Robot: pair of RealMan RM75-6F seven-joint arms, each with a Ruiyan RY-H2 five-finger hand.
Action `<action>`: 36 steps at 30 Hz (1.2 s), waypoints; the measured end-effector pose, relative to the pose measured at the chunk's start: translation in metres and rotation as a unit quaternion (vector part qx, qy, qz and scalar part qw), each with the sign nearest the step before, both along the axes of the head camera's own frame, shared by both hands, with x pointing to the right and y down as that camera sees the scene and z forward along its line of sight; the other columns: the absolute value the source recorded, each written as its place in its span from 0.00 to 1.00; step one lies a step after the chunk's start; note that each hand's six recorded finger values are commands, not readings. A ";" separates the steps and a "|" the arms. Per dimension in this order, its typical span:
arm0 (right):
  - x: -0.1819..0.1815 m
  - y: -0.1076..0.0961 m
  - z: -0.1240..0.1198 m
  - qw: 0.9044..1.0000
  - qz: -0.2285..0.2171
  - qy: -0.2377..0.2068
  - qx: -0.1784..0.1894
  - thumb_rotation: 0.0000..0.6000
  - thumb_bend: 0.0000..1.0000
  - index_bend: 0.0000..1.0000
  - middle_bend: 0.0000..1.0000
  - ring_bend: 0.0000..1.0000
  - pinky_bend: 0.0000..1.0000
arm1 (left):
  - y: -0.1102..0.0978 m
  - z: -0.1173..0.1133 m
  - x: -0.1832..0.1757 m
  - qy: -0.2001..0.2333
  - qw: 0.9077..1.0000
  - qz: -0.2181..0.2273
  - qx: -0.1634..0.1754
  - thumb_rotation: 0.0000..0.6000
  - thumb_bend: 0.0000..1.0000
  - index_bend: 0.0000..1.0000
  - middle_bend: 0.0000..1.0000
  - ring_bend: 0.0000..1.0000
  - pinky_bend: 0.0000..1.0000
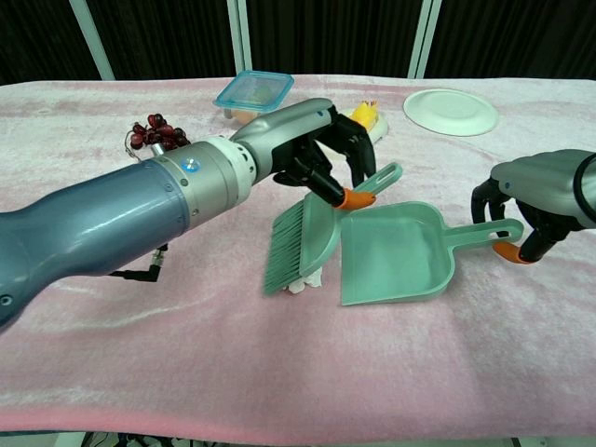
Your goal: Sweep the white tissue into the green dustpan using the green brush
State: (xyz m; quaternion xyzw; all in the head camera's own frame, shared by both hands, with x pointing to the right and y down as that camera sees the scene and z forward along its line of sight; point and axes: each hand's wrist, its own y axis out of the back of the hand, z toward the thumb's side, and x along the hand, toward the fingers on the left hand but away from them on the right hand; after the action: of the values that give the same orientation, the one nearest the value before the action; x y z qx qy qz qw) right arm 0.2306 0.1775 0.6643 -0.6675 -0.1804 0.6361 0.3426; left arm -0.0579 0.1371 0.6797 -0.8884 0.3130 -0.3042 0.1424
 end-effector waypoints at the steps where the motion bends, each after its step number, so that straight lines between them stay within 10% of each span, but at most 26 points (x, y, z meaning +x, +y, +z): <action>1: 0.000 0.000 0.000 1.000 0.000 0.000 0.000 1.00 0.48 0.56 0.54 0.68 0.77 | -0.001 -0.002 0.005 0.006 1.000 -0.001 0.002 1.00 0.36 0.65 0.67 0.88 0.99; 16: -0.001 0.001 -0.003 1.000 -0.003 0.001 0.001 1.00 0.48 0.56 0.54 0.68 0.77 | -0.017 -0.036 0.015 0.061 0.997 -0.016 0.039 1.00 0.36 0.65 0.67 0.88 0.99; 36: 0.001 0.004 0.003 1.000 0.003 0.002 -0.007 1.00 0.48 0.56 0.54 0.68 0.77 | 0.008 0.007 -0.002 0.007 1.000 0.009 0.005 1.00 0.36 0.65 0.68 0.88 0.99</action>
State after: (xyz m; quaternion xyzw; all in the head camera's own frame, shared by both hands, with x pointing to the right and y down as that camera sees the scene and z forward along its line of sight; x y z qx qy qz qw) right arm 0.2312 0.1812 0.6671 -0.6681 -0.1771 0.6398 0.3360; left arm -0.0603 0.1446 0.6863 -0.8925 0.3078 -0.2952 0.1470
